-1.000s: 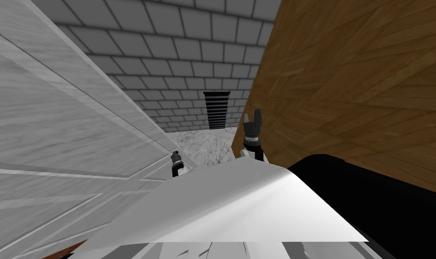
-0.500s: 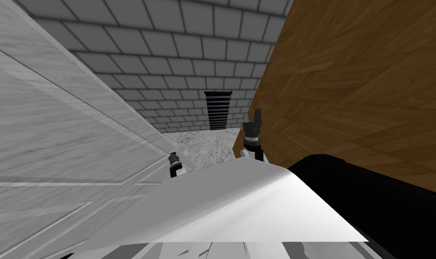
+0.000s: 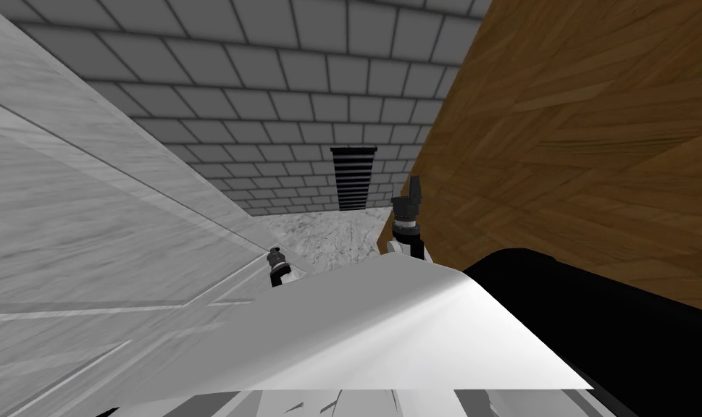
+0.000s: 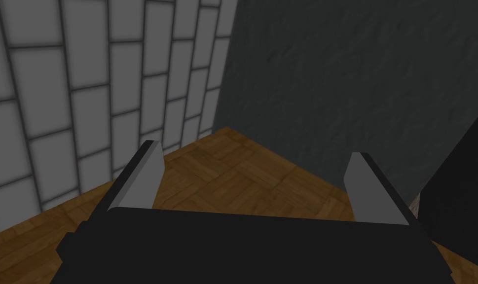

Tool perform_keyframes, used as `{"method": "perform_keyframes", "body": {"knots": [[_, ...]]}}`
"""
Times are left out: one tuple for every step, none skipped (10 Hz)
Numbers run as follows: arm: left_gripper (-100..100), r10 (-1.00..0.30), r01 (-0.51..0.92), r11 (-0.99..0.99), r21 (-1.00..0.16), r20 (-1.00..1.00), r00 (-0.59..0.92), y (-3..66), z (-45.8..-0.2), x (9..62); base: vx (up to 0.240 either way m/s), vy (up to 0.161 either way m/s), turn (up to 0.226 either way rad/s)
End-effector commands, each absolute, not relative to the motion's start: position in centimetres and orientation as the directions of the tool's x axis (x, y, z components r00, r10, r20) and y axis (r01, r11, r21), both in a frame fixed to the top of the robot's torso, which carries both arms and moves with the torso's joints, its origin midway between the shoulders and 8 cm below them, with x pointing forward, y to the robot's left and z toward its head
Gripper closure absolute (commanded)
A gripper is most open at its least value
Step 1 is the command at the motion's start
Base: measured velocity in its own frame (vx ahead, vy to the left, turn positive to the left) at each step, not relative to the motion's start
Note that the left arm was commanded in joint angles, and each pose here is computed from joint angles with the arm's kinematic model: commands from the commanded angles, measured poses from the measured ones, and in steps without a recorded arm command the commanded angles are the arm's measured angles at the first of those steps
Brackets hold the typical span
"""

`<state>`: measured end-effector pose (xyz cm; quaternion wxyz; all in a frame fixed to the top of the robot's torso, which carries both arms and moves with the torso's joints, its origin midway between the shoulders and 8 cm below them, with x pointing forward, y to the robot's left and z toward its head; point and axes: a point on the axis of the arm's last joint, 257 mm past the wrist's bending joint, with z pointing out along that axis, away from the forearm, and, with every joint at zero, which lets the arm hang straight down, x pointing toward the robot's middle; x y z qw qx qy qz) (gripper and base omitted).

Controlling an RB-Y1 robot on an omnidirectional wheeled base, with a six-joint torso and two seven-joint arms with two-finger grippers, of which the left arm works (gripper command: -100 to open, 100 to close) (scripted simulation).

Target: Push the door open

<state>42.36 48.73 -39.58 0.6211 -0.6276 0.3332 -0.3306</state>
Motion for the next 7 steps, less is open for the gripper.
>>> {"method": "perform_keyframes", "body": {"knots": [[100, -0.817, 0.000, 0.000, -1.000, 0.000, 0.577, 49.7, -39.1, 42.1, 0.166, -0.014, 0.039], [100, -0.810, 0.000, 0.000, -1.000, 0.000, 0.587, 50.1, -39.1, 41.8, 0.173, -0.015, 0.058], [100, -0.814, -0.007, -0.005, -1.000, 0.000, 0.581, 49.7, -39.6, 41.8, 0.077, 0.001, 0.033], [100, -0.799, -0.004, -0.002, -1.000, -0.001, 0.601, 50.7, -39.4, 41.3, 0.118, 0.016, 0.026], [100, -0.791, -0.003, -0.002, -1.000, -0.001, 0.612, 51.1, -39.4, 41.0, 0.173, 0.022, 0.043], [100, -0.782, -0.003, -0.002, -1.000, -0.001, 0.623, 51.6, -39.3, 40.7, 0.174, 0.049, 0.021], [100, -0.772, -0.003, -0.001, -1.000, -0.001, 0.636, 52.2, -39.3, 40.3, 0.212, 0.041, 0.030]]}}
